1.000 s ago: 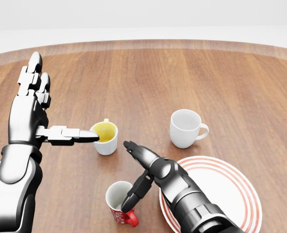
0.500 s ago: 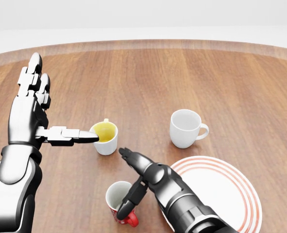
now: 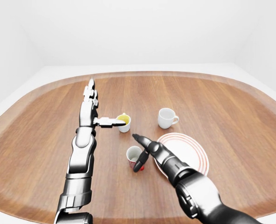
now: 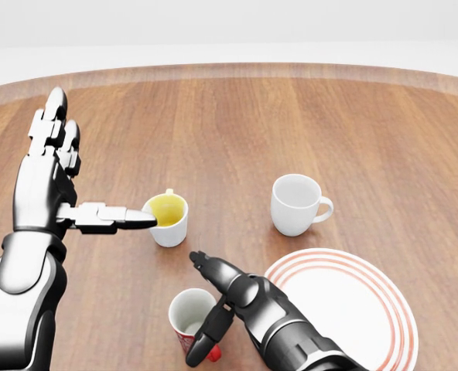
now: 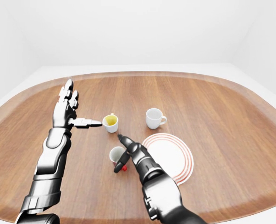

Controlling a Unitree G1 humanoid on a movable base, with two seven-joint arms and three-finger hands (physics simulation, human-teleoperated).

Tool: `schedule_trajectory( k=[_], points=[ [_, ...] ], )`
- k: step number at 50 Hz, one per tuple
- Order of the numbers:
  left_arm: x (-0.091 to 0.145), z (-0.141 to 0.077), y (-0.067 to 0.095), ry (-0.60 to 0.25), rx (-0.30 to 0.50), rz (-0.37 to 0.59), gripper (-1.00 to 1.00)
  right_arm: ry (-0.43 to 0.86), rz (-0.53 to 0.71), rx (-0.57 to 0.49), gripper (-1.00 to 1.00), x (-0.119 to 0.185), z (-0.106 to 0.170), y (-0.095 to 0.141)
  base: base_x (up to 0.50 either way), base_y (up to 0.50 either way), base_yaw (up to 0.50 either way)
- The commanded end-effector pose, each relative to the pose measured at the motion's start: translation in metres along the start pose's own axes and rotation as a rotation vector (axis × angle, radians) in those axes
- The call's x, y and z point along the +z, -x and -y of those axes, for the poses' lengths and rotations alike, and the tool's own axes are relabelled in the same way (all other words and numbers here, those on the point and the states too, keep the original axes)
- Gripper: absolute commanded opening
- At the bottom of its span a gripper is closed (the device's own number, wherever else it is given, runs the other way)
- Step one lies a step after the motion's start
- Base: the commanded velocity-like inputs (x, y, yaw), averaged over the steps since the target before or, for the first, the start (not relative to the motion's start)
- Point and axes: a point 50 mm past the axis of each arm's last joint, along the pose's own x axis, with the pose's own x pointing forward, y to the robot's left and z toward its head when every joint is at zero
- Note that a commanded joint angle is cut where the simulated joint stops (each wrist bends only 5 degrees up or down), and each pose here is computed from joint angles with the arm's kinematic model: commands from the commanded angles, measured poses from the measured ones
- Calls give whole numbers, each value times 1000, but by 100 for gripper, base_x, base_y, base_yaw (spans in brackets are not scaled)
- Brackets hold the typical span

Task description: Pick up the red mug and put it on the plate

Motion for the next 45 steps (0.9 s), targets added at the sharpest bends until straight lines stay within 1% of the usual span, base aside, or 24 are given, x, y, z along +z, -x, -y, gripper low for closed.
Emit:
schedule_trajectory(
  k=[1, 12, 15, 21, 25, 26, 27, 28, 45],
  points=[
    [-2, 0, 0, 2, 1, -10, 100, -1, -25, 14, 100, -8, -7, -1, 0, 0, 0],
    [-3, 0, 1, 3, 0, -9, 100, -2, -31, 22, 100, -10, -10, -1, 0, 0, 0],
    [-7, 0, 0, 1, 1, -32, 100, -3, -34, 23, 100, -11, -10, -1, 0, 0, 0],
    [-2, -1, 1, 2, 1, -7, 100, 4, -28, 19, 100, -9, -10, -1, 0, 0, 0],
    [-2, -1, 1, 2, 2, -7, 100, 7, -26, 16, 100, -8, -9, -1, 0, 0, 0],
    [-2, -1, 1, 3, 2, -9, 100, 7, -26, 16, -4, -7, -8, -1, 0, 0, 0],
    [-2, -1, 1, 3, 2, -9, 100, 7, -26, 16, -4, -7, -8, -1, 0, 0, 0],
    [-3, -1, 1, 3, 2, -11, 100, 8, -25, 15, -100, -7, -8, -1, 0, 0, 0],
    [1, 0, 1, -1, -2, 6, 100, 14, -10, -1, -100, -2, -2, 0, 0, 0, 0]
  ],
)
